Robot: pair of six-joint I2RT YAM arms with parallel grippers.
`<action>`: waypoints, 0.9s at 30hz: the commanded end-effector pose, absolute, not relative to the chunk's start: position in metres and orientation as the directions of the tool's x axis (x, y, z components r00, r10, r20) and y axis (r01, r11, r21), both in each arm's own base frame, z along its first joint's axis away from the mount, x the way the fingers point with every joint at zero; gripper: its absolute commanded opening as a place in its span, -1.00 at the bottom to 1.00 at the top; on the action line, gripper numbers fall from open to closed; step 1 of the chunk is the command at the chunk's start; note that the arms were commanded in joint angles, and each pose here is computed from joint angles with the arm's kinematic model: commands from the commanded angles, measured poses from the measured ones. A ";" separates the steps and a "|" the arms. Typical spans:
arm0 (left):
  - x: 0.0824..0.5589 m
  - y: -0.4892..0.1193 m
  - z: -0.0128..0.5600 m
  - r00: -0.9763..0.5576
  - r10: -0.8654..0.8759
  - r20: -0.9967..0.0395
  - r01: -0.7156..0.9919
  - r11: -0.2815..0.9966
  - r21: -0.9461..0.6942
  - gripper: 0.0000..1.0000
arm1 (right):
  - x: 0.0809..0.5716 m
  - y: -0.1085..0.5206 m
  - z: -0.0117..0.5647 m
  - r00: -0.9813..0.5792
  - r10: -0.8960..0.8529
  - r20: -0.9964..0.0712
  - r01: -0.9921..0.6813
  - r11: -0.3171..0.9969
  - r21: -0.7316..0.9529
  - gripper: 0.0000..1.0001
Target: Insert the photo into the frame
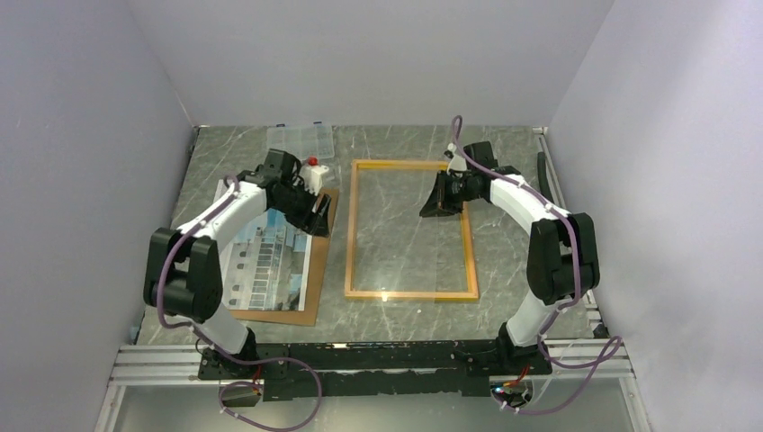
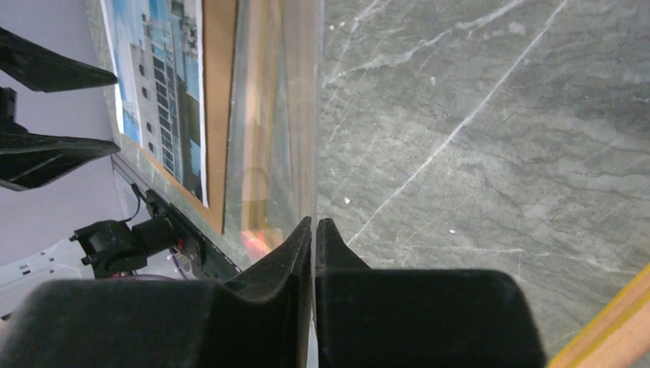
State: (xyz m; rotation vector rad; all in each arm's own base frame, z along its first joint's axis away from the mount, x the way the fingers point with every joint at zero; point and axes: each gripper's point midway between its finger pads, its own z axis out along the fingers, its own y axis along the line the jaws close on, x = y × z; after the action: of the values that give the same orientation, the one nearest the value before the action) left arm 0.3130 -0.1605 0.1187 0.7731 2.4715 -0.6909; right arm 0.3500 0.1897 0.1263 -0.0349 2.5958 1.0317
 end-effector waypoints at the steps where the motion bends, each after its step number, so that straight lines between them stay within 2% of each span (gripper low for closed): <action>1: 0.329 -0.164 0.090 -0.638 0.493 -0.591 0.713 0.668 -0.213 0.36 | 0.347 0.190 0.111 -0.933 0.153 -0.325 -0.119 0.722 0.682 -0.71; 5: 0.332 -0.163 0.073 -0.633 0.519 -0.575 0.723 0.661 -0.199 0.29 | 0.338 0.188 0.097 -0.926 0.210 -0.313 -0.074 0.713 0.697 -0.47; 6: 0.331 -0.164 0.070 -0.632 0.521 -0.573 0.726 0.657 -0.204 0.28 | 0.334 0.187 0.091 -0.927 0.226 -0.301 -0.052 0.714 0.698 -0.32; 8: 0.329 -0.169 0.064 -0.623 0.533 -0.572 0.737 0.645 -0.202 0.26 | 0.329 0.187 0.083 -0.925 0.256 -0.280 -0.023 0.700 0.714 -0.15; 12: 0.326 -0.176 0.051 -0.607 0.557 -0.567 0.754 0.630 -0.188 0.22 | 0.315 0.187 0.068 -0.924 0.312 -0.221 0.039 0.653 0.756 0.10; 21: 0.312 -0.179 0.038 -0.650 0.542 -0.533 0.733 0.633 -0.250 0.14 | 0.286 0.187 0.044 -0.917 0.380 -0.123 0.134 0.584 0.801 0.26; 23: 0.309 -0.179 0.037 -0.659 0.535 -0.529 0.726 0.636 -0.261 0.13 | 0.282 0.188 0.044 -0.914 0.391 -0.110 0.143 0.565 0.813 0.25; 27: 0.305 -0.179 0.037 -0.670 0.526 -0.523 0.717 0.640 -0.275 0.11 | 0.271 0.196 0.044 -0.914 0.403 -0.047 0.171 0.488 0.856 0.11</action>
State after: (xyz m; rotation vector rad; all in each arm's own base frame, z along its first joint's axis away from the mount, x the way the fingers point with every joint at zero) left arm 0.3070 -0.1731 0.0317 0.9976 2.4898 -0.6172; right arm 0.2705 0.1881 0.0328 0.4669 2.5809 1.2723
